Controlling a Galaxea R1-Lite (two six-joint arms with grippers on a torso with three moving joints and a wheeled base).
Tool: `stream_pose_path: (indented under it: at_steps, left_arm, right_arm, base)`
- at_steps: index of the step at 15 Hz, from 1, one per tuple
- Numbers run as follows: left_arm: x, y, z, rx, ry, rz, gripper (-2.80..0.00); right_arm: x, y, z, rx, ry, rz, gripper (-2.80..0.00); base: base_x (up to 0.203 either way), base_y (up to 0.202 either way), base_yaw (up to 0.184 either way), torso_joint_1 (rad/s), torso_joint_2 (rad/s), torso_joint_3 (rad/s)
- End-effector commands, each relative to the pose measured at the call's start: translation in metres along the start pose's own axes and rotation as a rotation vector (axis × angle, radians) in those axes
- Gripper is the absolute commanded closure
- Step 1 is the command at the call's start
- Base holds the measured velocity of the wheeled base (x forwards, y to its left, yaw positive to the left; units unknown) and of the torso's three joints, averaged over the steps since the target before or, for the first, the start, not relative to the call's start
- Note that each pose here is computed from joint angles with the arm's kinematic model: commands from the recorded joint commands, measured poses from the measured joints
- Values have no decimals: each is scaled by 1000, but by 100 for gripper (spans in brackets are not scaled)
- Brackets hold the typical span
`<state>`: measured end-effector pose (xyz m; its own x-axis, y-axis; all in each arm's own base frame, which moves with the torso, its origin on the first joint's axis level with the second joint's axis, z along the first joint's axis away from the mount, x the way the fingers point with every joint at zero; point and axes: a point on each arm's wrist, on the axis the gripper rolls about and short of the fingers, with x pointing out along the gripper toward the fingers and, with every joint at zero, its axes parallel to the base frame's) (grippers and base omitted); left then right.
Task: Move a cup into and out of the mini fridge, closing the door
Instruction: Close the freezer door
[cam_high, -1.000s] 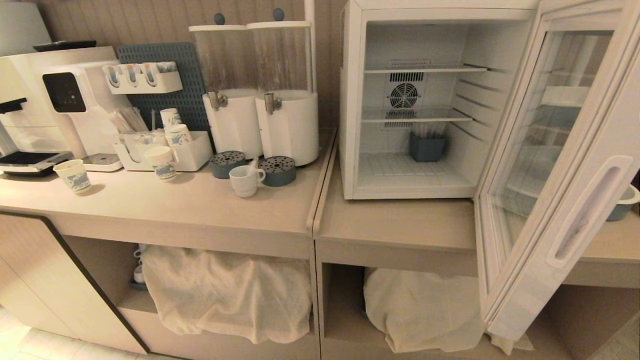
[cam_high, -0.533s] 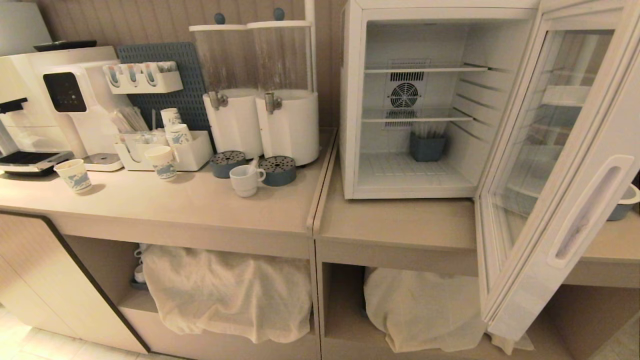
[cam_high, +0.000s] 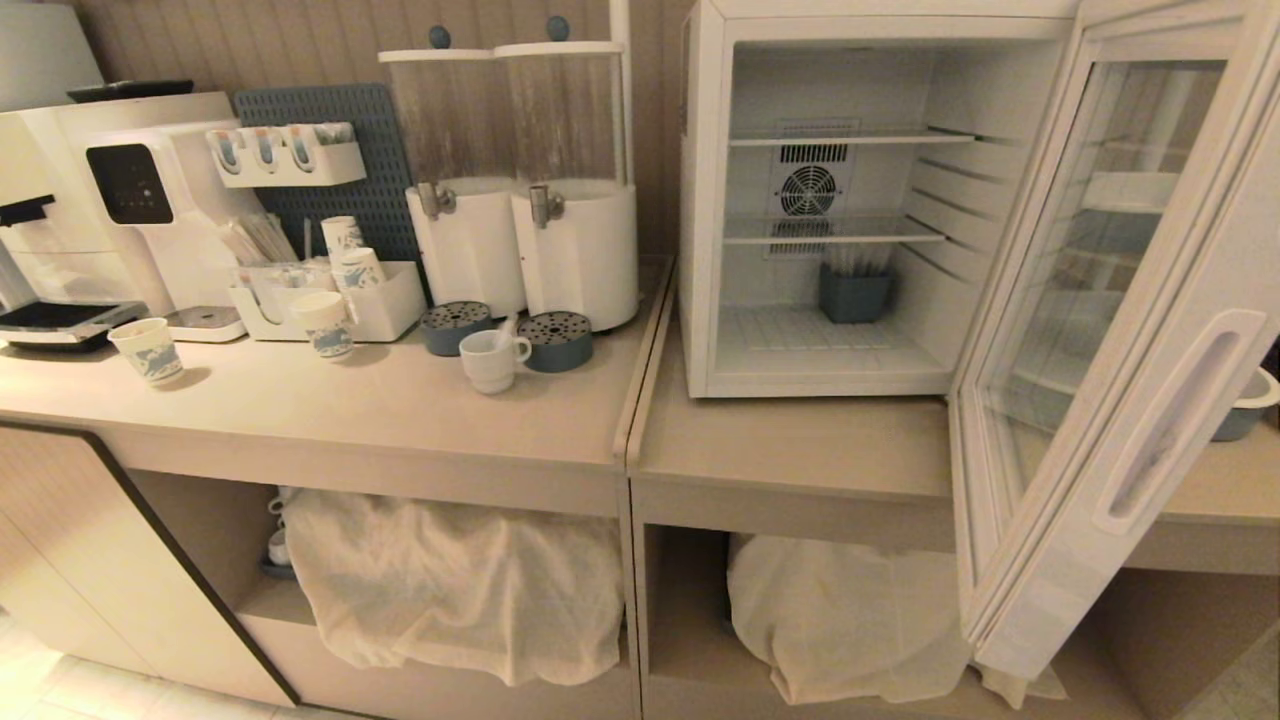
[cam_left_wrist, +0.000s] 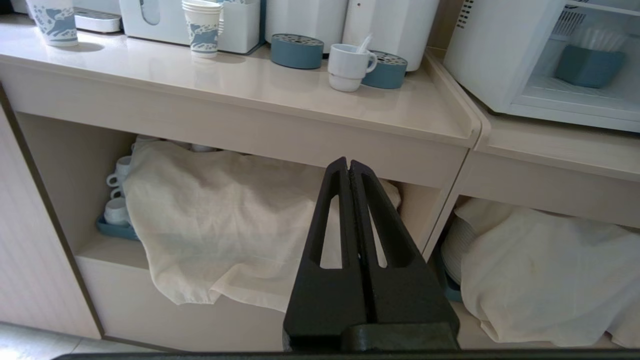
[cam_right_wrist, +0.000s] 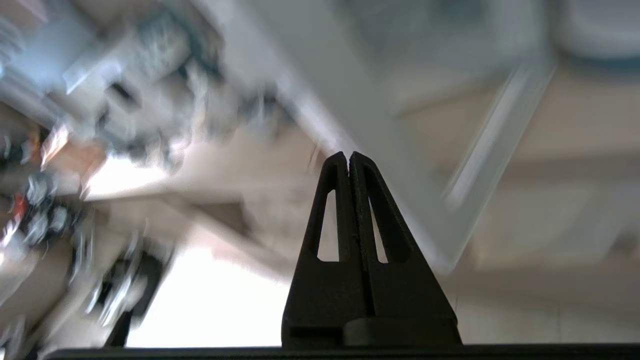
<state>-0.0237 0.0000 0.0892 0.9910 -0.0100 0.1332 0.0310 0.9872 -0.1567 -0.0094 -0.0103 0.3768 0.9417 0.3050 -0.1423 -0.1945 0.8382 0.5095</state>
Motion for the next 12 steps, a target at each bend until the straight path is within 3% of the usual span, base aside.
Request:
stream_pose_path:
  at_steps: [1,3,6,9,12]
  left_arm:
    - [1,2,-11,-2,33,6,0]
    - [1,2,-11,-2,34,5,0]
    - [1,2,-11,-2,34,5,0]
    - [1,2,-11,-2,33,6,0]
    - [1,2,-11,1,34,4,0]
  right_arm:
    - [49,1,-19,-29,182,-21,0]
    - [71,-5,-39,-88,247,56,0]
    - [99,-22,-54,-162,208,141,0]
    - [111,-58,-44,-190,114,177,0]
    - [96,-96,-25,-179,30,228,0]
  base:
    - [0,0,0,0,0,0]
    - [0,0,0,0,0,0]
    - [0,0,0,0,0,0]
    - [0,0,0,0,0,0]
    - [0,0,0,0,0,0]
